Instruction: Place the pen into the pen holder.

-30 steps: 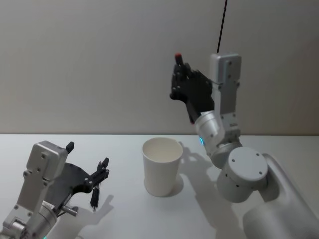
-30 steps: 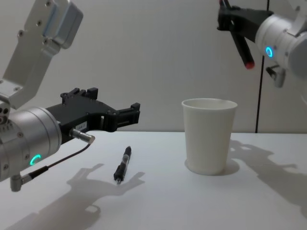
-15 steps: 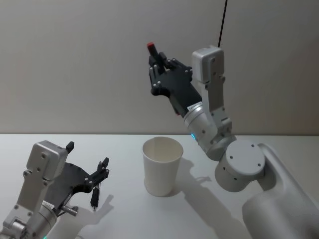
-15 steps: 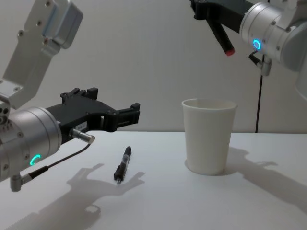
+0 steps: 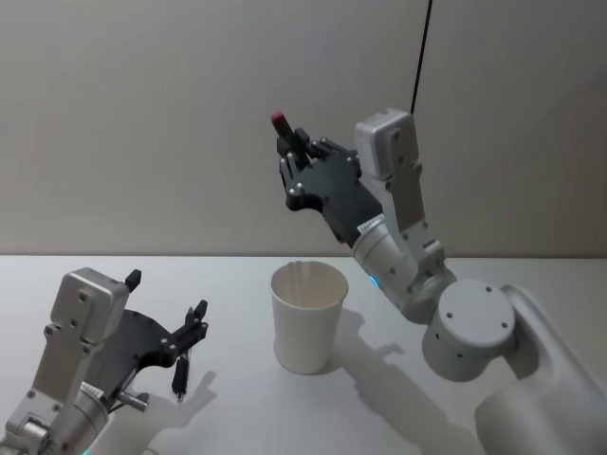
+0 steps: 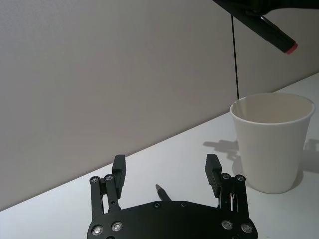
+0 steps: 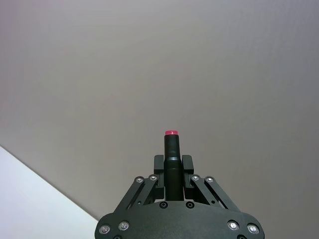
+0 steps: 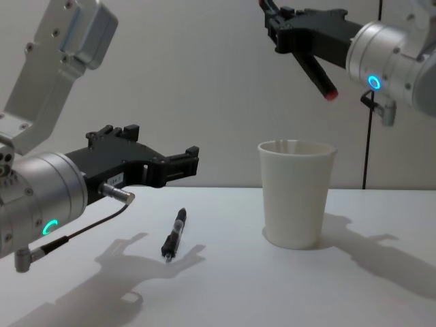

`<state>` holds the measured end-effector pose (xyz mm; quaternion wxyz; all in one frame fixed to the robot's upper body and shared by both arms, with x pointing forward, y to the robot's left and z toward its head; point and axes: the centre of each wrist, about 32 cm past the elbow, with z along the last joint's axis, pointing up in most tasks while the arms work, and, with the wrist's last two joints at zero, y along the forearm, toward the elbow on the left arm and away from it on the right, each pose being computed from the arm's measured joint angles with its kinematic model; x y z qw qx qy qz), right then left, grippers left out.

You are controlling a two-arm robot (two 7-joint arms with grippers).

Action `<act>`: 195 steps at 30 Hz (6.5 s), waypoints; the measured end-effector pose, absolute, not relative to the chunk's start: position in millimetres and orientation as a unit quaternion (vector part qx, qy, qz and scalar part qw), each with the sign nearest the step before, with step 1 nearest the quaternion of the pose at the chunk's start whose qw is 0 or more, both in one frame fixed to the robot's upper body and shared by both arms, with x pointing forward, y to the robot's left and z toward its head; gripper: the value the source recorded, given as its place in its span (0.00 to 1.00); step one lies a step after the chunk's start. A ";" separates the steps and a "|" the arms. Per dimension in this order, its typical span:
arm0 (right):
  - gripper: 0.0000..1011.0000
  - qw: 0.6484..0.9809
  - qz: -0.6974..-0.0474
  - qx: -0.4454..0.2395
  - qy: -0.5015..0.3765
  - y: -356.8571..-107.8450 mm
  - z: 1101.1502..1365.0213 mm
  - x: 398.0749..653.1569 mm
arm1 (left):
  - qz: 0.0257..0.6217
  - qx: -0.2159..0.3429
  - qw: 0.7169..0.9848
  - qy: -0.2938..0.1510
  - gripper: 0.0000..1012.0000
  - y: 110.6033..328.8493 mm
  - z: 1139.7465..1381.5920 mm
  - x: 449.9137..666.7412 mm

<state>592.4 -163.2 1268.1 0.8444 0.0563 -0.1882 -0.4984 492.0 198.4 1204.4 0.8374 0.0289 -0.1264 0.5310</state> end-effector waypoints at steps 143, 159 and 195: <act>0.99 0.826 -0.556 0.039 -0.086 -232.2 1236.2 508.9 | 0.531 0.029 0.837 -0.126 0.99 198.4 1204.4 492.0; 0.99 0.819 -0.571 0.021 -0.052 -235.8 1202.3 465.5 | 0.531 0.029 0.837 -0.126 0.99 198.4 1204.4 492.0; 0.99 0.816 -0.577 0.013 -0.035 -237.1 1188.8 443.3 | 0.531 0.029 0.837 -0.126 0.99 198.4 1204.4 492.0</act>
